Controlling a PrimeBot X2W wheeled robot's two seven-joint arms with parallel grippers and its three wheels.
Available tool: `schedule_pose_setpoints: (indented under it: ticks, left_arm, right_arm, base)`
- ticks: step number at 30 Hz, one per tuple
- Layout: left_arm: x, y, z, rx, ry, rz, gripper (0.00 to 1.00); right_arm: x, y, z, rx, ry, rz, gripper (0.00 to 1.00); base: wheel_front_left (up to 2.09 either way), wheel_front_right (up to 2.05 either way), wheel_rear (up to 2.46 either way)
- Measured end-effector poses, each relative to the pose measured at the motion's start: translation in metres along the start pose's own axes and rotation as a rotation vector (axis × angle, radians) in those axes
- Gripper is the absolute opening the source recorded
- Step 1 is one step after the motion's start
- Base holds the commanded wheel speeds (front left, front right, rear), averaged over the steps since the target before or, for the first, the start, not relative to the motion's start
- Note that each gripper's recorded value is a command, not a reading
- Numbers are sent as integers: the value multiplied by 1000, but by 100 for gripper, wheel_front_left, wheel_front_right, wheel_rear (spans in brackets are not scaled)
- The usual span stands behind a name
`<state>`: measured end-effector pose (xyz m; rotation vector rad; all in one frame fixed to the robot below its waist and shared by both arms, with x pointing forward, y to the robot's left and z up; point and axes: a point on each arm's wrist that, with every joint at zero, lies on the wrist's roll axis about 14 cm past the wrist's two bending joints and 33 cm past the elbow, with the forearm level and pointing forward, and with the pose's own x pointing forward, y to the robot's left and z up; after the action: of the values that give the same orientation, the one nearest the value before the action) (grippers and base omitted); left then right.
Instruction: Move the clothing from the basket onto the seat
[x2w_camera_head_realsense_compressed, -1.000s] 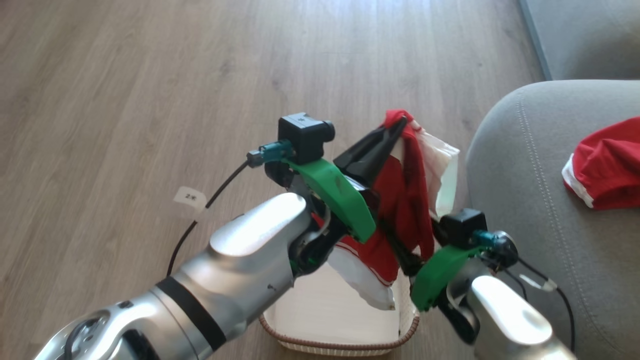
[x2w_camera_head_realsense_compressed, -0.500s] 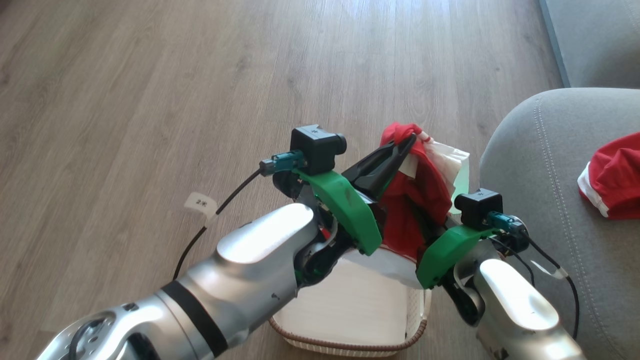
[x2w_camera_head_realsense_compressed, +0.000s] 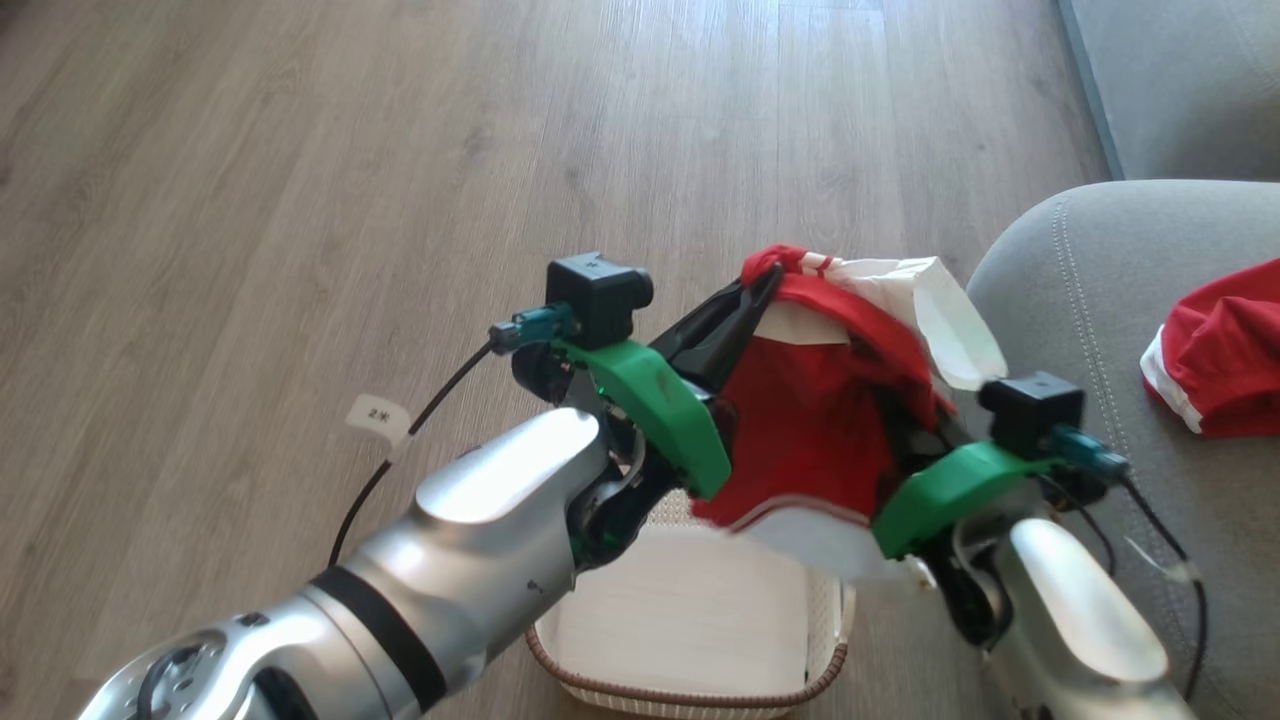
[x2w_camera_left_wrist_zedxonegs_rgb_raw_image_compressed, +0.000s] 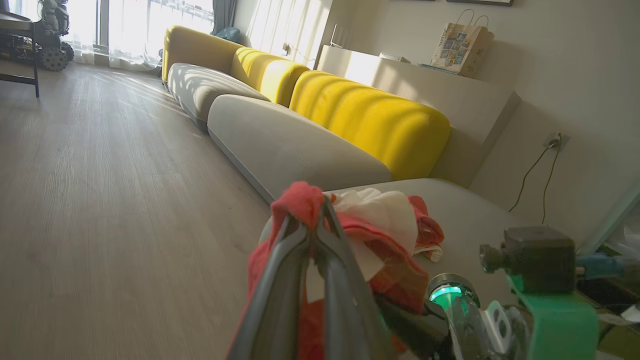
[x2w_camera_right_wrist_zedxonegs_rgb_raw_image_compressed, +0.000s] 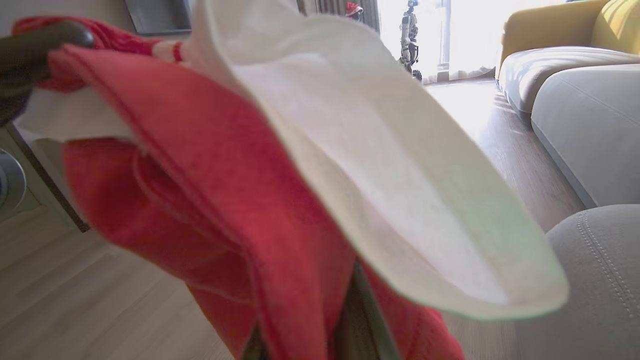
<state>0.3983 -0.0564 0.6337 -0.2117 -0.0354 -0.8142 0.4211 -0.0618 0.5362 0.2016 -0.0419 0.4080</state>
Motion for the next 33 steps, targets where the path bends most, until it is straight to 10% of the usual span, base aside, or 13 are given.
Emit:
schedule_pose_setpoints:
  ticks: [8,9,10,11,33]
  left_arm:
    - [-9,4,-25,-16,45,23,0]
    - [-10,4,-28,-20,49,22,20]
    - [-10,2,-30,-27,52,12,73]
    - [-10,-1,-31,-33,53,1,100]
    - [5,-44,-81,42,132,-163,100]
  right_arm:
    - [-17,-31,37,3,-131,-97,0]
    - [-20,-34,41,-2,-145,-105,0]
    - [-22,-37,45,-3,-158,-113,0]
    - [-25,-40,49,-3,-170,-124,0]
    - [-114,-117,102,-96,-336,-373,0]
  base:
    - [0,0,0]
    - [0,0,0]
    - [0,0,0]
    - [0,0,0]
    - [0,0,0]
